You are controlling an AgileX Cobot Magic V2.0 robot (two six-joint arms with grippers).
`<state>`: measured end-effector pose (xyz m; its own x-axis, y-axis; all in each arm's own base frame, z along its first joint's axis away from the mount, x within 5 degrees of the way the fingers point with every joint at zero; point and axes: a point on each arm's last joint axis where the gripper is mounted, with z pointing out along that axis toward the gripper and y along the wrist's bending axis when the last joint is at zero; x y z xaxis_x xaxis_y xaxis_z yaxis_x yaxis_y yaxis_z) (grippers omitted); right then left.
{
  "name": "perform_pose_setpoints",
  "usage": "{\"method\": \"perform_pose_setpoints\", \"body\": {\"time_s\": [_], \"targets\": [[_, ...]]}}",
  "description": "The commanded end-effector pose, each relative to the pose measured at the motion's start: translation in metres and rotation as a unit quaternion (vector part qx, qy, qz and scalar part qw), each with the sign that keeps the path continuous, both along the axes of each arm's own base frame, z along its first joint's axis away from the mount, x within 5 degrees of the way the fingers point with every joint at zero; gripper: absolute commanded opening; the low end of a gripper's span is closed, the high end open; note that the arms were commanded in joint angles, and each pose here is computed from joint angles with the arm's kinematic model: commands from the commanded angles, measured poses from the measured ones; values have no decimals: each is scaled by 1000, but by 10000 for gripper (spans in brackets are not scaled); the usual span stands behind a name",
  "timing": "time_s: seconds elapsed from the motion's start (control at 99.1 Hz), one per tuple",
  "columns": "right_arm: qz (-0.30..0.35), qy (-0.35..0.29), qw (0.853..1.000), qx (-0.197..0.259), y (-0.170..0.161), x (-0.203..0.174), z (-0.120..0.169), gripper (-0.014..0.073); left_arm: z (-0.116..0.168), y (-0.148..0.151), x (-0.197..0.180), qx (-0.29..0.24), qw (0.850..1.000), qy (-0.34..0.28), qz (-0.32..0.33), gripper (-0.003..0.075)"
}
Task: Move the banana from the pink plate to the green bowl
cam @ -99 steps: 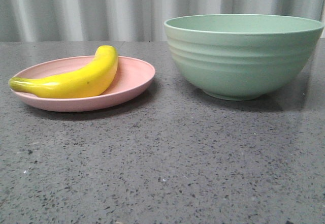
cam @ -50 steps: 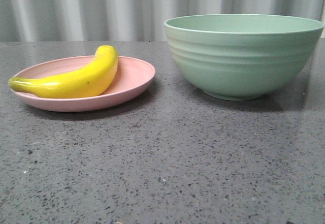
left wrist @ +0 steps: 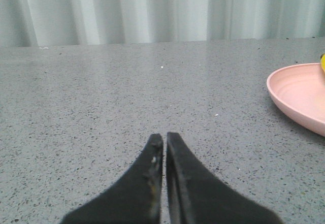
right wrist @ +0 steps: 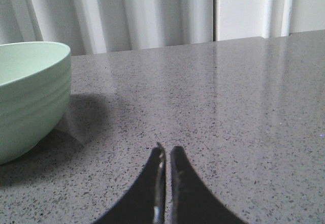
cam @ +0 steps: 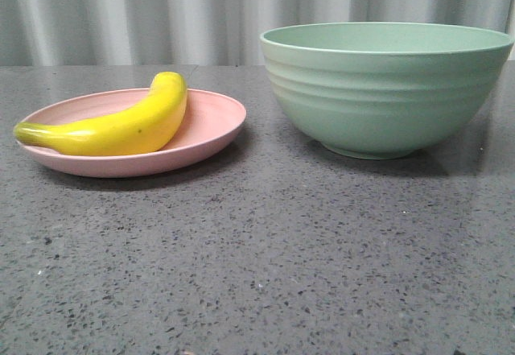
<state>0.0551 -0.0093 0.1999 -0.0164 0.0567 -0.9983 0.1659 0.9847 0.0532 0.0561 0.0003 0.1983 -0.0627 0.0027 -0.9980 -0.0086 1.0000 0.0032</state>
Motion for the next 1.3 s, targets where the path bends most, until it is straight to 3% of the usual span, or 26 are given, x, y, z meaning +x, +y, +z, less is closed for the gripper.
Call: {"method": "perform_pose_setpoints", "body": {"time_s": [0.0, 1.292], "targets": [[-1, -31, 999, -10, 0, 0, 0, -67, 5, 0, -2, -4, 999, -47, 3, -20], [-1, -32, 999, -2, 0, 0, -1, -67, 5, 0, -2, -4, 999, -46, 3, -20]]}}
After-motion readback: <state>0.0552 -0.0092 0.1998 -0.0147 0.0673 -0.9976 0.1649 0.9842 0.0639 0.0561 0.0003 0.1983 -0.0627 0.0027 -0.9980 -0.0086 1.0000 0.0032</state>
